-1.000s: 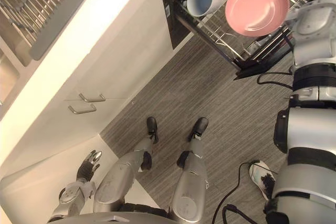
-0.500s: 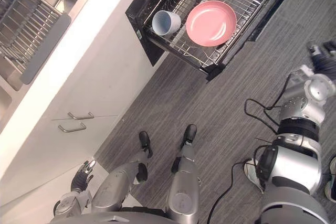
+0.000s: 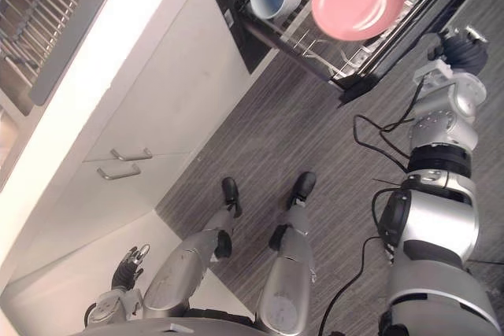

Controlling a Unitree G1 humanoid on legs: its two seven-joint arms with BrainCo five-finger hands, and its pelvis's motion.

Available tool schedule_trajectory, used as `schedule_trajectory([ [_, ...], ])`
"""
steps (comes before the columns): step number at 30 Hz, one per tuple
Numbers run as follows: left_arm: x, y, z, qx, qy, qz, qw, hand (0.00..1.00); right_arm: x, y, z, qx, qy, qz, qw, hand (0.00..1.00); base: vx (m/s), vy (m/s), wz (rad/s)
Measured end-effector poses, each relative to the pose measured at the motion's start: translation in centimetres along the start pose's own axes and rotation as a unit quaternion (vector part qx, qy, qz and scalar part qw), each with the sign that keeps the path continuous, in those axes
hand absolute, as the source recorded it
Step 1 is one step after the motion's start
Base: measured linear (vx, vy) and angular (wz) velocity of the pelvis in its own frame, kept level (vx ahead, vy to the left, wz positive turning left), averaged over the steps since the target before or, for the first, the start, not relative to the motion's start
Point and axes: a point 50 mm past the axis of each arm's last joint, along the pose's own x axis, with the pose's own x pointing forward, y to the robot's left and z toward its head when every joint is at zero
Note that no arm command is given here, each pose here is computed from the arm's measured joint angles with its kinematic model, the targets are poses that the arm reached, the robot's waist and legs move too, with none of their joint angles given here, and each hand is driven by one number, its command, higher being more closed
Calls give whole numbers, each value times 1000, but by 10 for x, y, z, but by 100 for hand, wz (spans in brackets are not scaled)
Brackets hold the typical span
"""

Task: Walk over to the sink, pick up the cup, carry it to the dishwasher, place the cup inside the dishwasher, then close the dishwasher door

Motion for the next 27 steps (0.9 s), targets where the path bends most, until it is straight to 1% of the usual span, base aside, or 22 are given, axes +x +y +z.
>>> schedule_trajectory([
  [3,0,-1,0,2,-2,-5,1000,0,3,7,-1,-3,11,3,1000,100,-5,-16,7],
  [5,0,-1,1,3,-4,-8,1000,0,4,4,-2,-1,18,-7,1000,100,-19,-40,27],
  [9,-3,-5,-3,18,-3,-33,999,0,8,-4,1,-31,30,-29,999,100,-44,-61,38],
  [13,-7,-7,-11,27,6,-49,998,0,11,1,4,-52,38,-29,997,100,-56,-89,38],
  [15,-12,-10,-20,35,20,-64,997,0,13,10,7,-72,37,-9,997,100,-50,-116,38],
  [21,-18,-17,-31,43,35,-89,994,0,19,40,28,-98,7,40,994,100,-58,-136,32],
  [25,-19,-18,-33,43,38,-100,993,0,20,60,36,-177,-9,72,982,100,-31,-145,29],
  [27,-20,-19,-33,45,38,-104,993,0,20,66,43,-195,-26,78,977,100,-1,-122,17],
])
